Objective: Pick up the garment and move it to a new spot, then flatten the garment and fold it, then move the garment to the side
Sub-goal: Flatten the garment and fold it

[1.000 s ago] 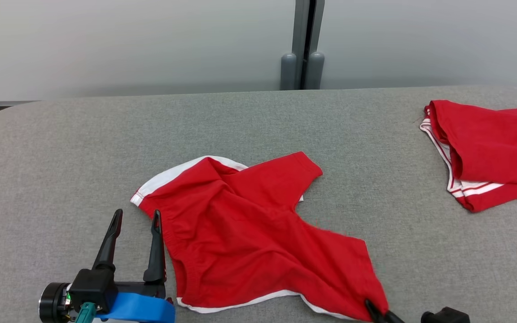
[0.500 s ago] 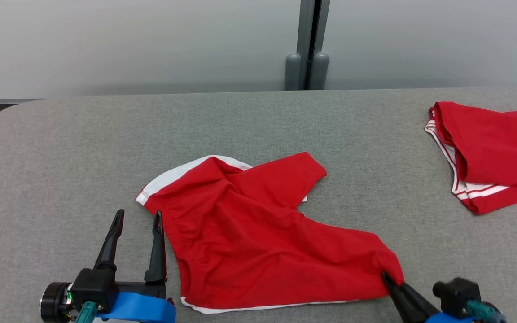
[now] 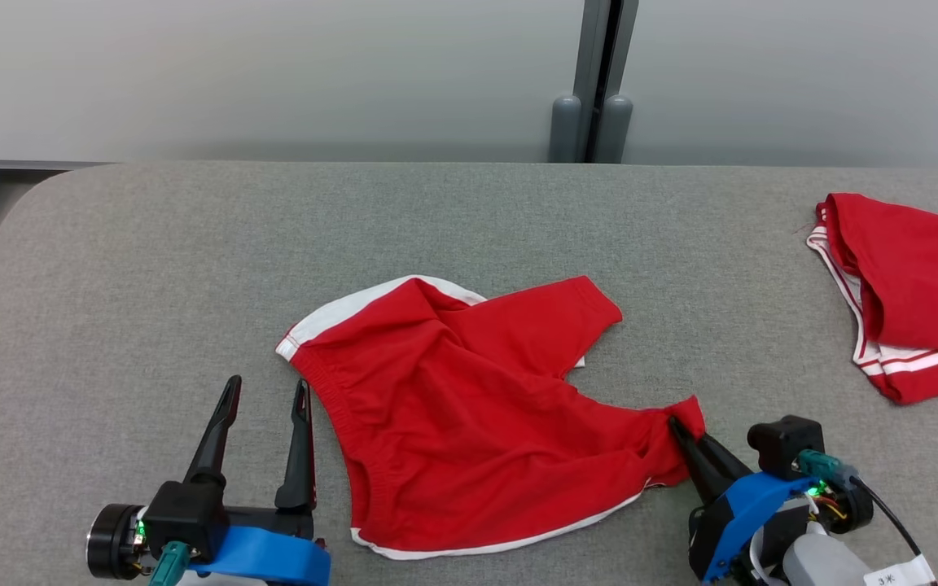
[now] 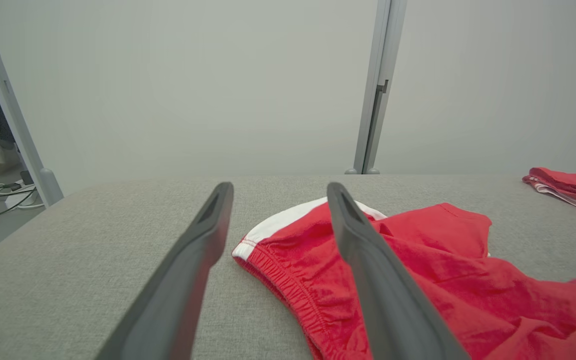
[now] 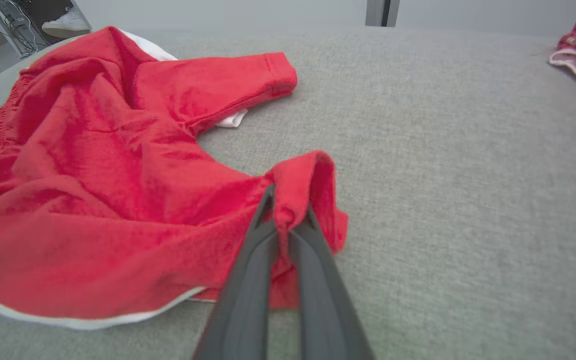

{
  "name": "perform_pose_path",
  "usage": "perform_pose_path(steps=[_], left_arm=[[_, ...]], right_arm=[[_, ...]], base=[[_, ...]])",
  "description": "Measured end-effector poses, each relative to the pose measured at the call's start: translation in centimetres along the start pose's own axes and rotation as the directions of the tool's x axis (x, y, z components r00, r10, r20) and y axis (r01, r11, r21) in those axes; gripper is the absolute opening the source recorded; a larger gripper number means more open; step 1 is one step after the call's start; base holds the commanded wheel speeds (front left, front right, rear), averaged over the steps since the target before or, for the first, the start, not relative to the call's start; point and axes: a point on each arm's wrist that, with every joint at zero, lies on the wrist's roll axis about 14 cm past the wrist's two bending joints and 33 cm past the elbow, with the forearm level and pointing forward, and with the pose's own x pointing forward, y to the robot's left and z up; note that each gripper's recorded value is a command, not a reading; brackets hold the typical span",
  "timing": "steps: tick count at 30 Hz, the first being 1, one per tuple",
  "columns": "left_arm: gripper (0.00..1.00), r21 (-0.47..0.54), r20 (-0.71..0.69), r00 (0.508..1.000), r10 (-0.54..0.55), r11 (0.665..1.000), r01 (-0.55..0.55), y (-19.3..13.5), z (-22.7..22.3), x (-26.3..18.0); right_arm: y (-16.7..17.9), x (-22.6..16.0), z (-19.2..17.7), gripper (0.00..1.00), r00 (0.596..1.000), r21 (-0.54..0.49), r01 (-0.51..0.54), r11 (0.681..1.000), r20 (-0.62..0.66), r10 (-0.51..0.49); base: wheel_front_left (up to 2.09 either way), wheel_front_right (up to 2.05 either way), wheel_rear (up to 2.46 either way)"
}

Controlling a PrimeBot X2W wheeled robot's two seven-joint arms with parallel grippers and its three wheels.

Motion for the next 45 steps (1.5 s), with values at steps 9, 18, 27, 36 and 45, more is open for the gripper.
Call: perform_pose_path(steps=[9,18,27,36,45], left_arm=[[1.00,0.000,0.002,1.000,0.008,1.000,-0.008,0.1,0.1,-0.1],[1.00,0.002,0.019,1.000,-0.008,1.000,0.008,-0.3,0.5,0.4],[1.00,0.008,0.025,1.000,-0.012,1.000,0.011,-0.5,0.8,-0.1],[1.00,0.017,0.023,1.000,-0.001,1.000,0.001,-0.1,0.7,-0.4],[1.00,0.014,-0.041,0.997,-0.060,0.998,0.061,-1.6,-1.3,-0.7]], right_arm=[[-3.0,-0.2,0.9,1.00,0.995,0.018,0.084,0.996,0.055,-0.085],[-6.6,-3.1,4.7,1.00,0.956,0.050,0.192,0.980,0.216,-0.199],[-5.7,-6.3,7.4,1.00,0.905,0.053,0.226,0.973,0.358,-0.230],[-3.7,-7.6,7.2,1.00,0.896,0.051,0.220,0.974,0.384,-0.222],[-3.5,-7.4,6.9,1.00,0.900,0.049,0.220,0.974,0.374,-0.222]], base=[[0.00,0.00,0.00],[0.00,0.00,0.00],[0.00,0.00,0.00],[0.00,0.00,0.00],[0.00,0.00,0.00]])
